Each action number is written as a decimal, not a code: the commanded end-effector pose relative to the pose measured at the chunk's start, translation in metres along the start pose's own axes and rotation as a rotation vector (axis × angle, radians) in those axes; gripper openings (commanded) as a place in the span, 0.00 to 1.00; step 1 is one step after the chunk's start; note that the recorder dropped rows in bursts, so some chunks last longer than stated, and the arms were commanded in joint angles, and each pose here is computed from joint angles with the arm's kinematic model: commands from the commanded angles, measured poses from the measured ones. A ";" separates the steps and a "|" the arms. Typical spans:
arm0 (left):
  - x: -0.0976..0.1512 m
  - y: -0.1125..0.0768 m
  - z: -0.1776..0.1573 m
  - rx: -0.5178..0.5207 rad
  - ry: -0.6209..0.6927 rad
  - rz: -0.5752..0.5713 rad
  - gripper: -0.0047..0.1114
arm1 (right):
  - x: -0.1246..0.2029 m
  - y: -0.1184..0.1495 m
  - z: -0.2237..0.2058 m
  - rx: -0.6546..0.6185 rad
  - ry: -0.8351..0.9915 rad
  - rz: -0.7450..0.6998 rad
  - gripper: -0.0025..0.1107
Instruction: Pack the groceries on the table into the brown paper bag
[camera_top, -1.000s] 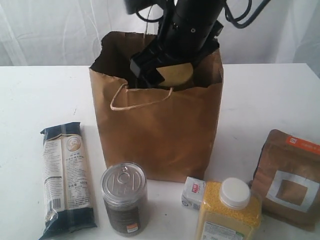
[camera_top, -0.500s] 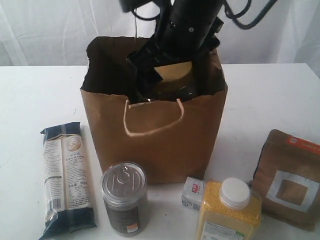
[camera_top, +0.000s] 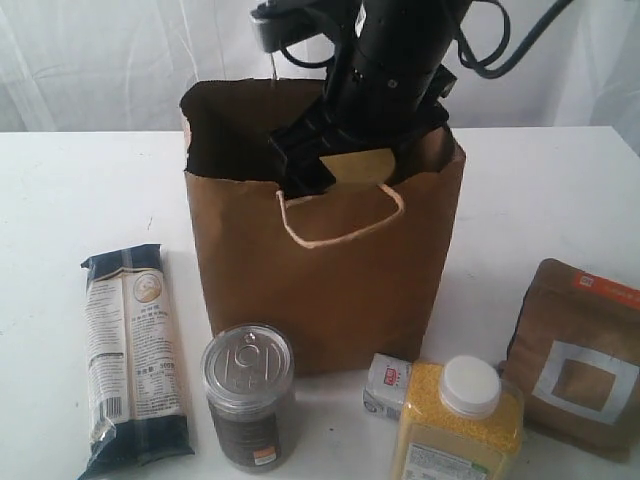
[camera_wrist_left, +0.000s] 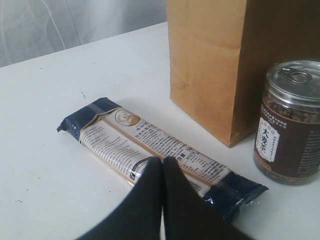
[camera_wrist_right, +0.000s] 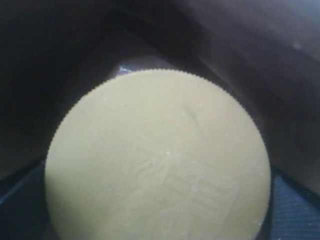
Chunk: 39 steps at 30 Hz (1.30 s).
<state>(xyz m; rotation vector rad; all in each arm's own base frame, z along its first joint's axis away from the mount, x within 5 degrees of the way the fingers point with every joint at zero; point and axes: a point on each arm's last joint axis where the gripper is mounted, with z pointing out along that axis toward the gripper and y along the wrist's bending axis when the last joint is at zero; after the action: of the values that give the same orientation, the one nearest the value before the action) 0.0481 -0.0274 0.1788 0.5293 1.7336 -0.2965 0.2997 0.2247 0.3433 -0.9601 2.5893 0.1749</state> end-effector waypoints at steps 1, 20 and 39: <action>0.001 0.000 0.000 -0.003 -0.004 -0.017 0.04 | 0.001 -0.007 -0.001 0.017 -0.041 0.018 0.82; 0.001 0.000 0.000 -0.003 -0.004 -0.017 0.04 | 0.004 0.006 -0.023 0.004 -0.054 -0.010 0.82; 0.001 0.000 0.000 -0.003 -0.004 -0.017 0.04 | 0.009 0.010 -0.030 -0.034 -0.076 0.019 0.82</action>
<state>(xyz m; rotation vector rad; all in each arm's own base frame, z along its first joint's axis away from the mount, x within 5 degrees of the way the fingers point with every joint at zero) 0.0481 -0.0274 0.1788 0.5293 1.7336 -0.2965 0.2782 0.2196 0.3676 -0.9233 2.5447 0.2494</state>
